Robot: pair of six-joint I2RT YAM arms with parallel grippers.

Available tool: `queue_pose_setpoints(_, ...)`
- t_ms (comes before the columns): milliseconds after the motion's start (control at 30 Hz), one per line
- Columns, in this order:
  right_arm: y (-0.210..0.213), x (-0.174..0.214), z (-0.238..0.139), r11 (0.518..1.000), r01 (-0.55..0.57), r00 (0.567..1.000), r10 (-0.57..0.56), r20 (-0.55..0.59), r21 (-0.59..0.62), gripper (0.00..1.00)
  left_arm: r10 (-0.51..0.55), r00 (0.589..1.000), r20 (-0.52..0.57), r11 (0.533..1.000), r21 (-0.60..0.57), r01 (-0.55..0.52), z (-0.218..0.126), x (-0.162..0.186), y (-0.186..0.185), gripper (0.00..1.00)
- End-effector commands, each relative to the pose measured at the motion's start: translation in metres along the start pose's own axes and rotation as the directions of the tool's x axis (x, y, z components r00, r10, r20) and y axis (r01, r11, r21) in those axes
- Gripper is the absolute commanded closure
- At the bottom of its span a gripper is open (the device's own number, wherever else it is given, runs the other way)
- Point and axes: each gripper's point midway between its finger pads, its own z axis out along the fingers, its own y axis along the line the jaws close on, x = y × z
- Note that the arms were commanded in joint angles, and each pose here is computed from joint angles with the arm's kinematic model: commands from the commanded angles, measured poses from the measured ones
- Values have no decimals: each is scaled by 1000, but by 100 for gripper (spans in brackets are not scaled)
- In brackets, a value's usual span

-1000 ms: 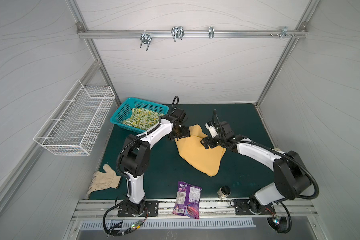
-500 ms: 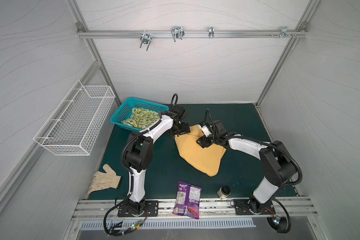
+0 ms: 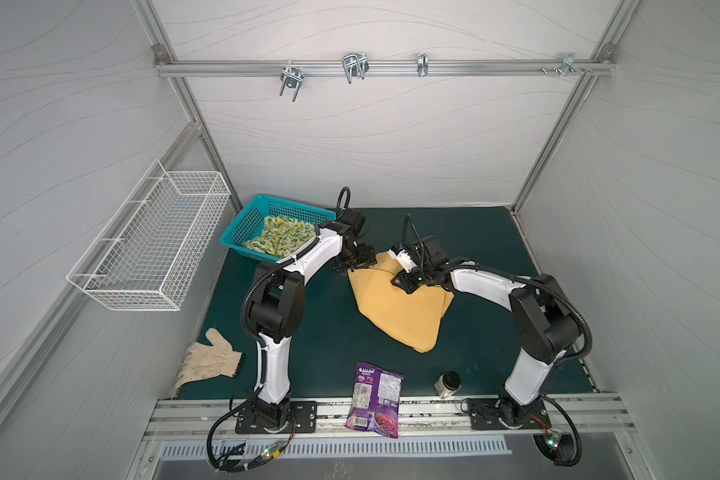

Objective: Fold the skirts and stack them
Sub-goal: 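Grasp the yellow skirt's waistband edges with both grippers, then lift the yellow skirt with both grippers, raising it off the table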

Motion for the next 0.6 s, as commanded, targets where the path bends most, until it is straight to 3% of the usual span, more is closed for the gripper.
queue_pose_setpoints(0, 12, 5, -3, 998, -23, 999, 20, -48, -53, 100, -20, 1000, -3, 1000, 16, 20, -3, -7, -5, 4)
queue_pose_setpoints(367, 39, 4, -28, 999, -33, 998, 31, -55, -29, 100, -6, 999, -33, 1000, 13, 6, 1, 1, -2, 4)
queue_pose_setpoints(567, 50, 4, -35, 999, -27, 998, 25, -50, -36, 100, 3, 998, -56, 1000, 10, -2, 11, -1, -3, 17)
